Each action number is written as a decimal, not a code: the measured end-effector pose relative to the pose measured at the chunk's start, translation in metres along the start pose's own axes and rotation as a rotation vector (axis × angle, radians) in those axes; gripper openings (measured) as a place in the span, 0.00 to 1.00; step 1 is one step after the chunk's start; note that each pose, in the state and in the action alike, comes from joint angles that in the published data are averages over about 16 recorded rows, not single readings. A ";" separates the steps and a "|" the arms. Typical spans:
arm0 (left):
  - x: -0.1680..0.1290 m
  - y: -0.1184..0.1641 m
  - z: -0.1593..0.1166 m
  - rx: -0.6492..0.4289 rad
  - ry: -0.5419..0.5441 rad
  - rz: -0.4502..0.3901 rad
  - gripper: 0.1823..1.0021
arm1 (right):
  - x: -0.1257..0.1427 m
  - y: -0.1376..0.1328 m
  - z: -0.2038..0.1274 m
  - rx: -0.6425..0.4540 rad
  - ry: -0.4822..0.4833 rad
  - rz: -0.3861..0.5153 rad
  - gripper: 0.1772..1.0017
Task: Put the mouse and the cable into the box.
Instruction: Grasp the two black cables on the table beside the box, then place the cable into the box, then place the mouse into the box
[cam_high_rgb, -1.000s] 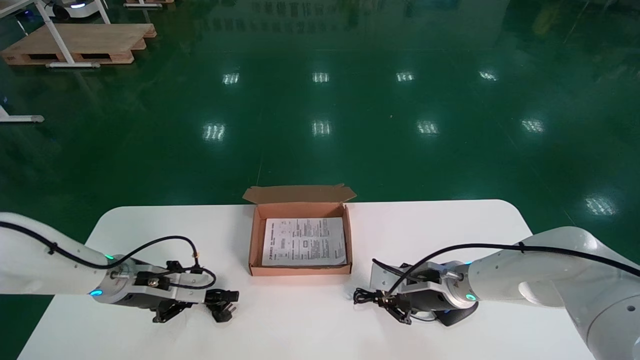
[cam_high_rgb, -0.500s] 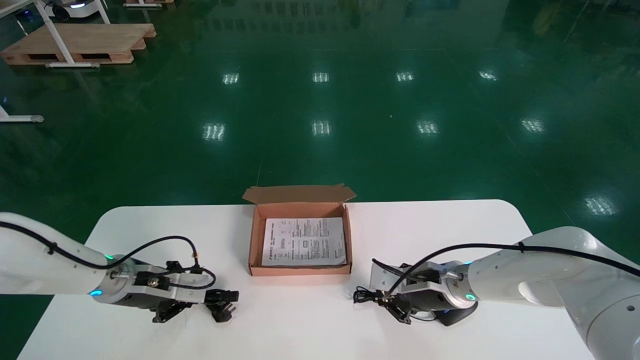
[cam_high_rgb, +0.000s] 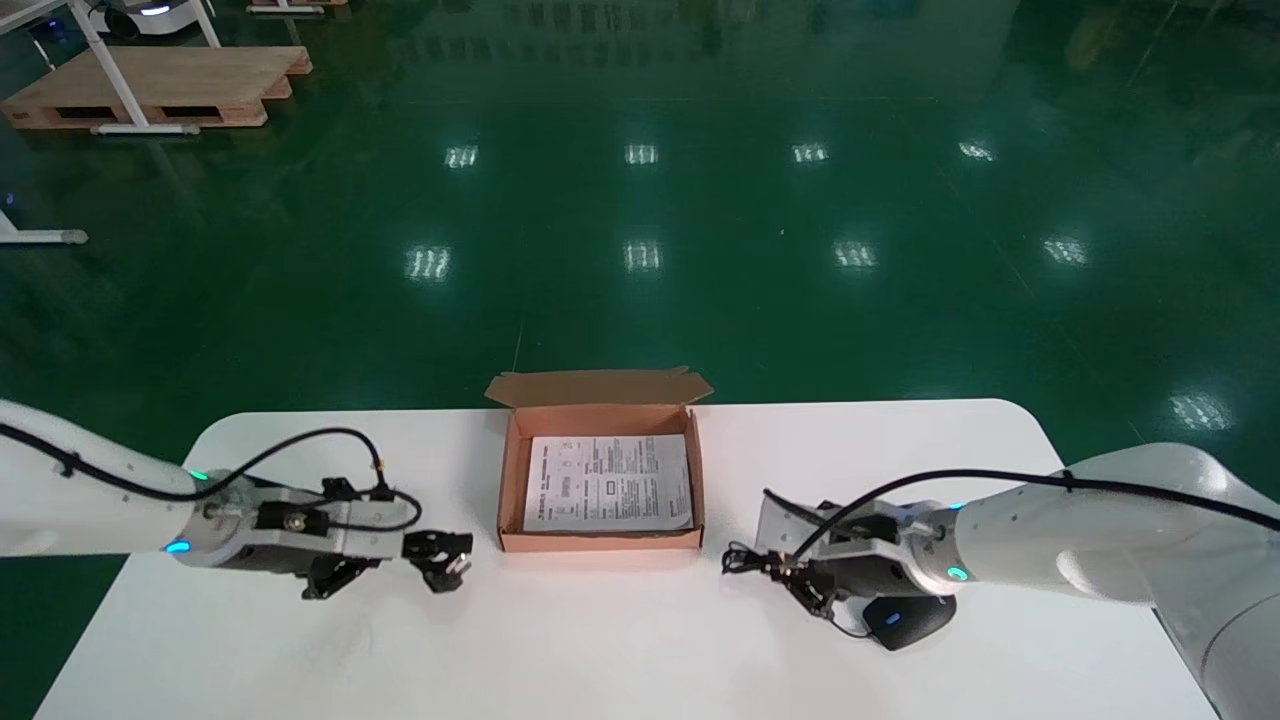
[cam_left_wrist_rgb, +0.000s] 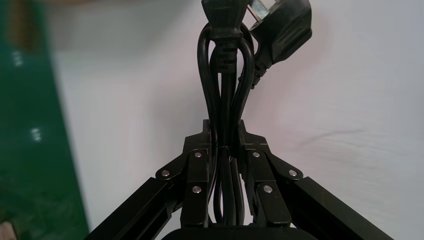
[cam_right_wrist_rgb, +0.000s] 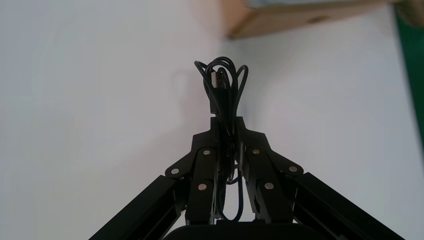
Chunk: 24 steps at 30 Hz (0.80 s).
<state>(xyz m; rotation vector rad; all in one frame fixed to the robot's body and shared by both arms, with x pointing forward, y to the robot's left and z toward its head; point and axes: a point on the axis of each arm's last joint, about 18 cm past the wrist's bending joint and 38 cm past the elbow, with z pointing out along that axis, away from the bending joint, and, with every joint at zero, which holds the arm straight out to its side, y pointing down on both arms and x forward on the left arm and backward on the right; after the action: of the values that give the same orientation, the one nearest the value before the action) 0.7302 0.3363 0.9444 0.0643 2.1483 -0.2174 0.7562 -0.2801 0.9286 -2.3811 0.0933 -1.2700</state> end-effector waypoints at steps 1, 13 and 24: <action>-0.007 -0.002 -0.004 0.008 -0.018 -0.007 0.11 | 0.008 0.003 -0.006 -0.002 0.023 0.010 0.07; -0.078 -0.067 -0.027 0.155 -0.214 -0.049 0.11 | 0.131 0.014 -0.118 0.007 0.383 0.079 0.07; -0.092 -0.117 -0.014 0.232 -0.266 -0.027 0.11 | 0.172 0.001 -0.168 0.032 0.507 0.057 0.07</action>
<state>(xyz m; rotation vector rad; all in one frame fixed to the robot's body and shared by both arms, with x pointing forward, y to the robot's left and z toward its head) 0.7547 0.2276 1.0431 0.1329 1.8524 -0.4642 0.7203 -0.3833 1.1423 -1.9610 0.2868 -1.8003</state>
